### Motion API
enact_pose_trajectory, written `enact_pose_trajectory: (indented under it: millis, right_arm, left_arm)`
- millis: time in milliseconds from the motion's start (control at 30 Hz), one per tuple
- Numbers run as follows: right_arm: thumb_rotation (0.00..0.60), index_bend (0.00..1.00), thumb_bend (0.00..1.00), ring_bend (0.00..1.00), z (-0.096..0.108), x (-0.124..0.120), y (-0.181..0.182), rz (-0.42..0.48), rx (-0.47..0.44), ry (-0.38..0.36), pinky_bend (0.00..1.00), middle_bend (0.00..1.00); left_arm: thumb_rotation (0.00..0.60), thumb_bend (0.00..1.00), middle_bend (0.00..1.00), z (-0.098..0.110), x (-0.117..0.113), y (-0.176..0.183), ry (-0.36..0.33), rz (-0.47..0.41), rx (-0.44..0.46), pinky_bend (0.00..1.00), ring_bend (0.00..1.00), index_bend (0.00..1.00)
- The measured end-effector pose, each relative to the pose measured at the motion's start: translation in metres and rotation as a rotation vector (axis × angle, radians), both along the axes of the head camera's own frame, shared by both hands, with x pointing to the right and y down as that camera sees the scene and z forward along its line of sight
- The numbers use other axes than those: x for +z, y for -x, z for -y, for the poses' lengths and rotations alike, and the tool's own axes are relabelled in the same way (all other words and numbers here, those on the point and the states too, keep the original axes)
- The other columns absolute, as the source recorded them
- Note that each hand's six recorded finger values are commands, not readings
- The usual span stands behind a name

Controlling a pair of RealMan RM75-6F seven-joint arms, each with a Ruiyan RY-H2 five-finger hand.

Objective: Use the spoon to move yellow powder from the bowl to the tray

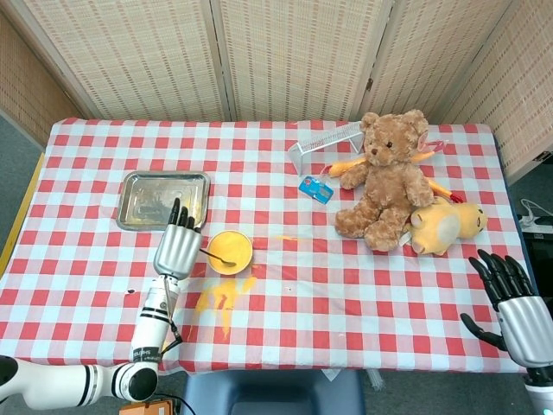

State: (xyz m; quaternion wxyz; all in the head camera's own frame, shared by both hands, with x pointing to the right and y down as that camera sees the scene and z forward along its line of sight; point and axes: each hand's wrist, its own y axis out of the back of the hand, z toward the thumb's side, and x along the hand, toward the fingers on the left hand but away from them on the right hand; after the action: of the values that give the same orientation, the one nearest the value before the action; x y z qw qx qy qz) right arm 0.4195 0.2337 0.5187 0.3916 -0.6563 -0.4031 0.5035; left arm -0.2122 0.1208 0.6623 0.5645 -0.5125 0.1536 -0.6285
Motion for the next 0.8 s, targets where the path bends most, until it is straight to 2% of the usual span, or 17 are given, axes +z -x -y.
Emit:
enact_pose_trajectory:
  millis: [467, 800]
  right_arm:
    - [0.6, 0.0, 0.15, 0.0, 0.002, 0.0, -0.003, -0.006, 0.013, -0.007, 0.0, 0.0]
    - [0.6, 0.0, 0.15, 0.0, 0.002, -0.001, -0.004, -0.01, 0.016, -0.007, 0.0, 0.0]
  left_arm:
    - [0.6, 0.82, 0.32, 0.019, 0.012, 0.008, -0.042, 0.004, -0.025, 0.02, 0.14, 0.83]
    - [0.6, 0.82, 0.32, 0.029, 0.0, 0.003, -0.104, -0.079, -0.023, 0.02, 0.14, 0.83]
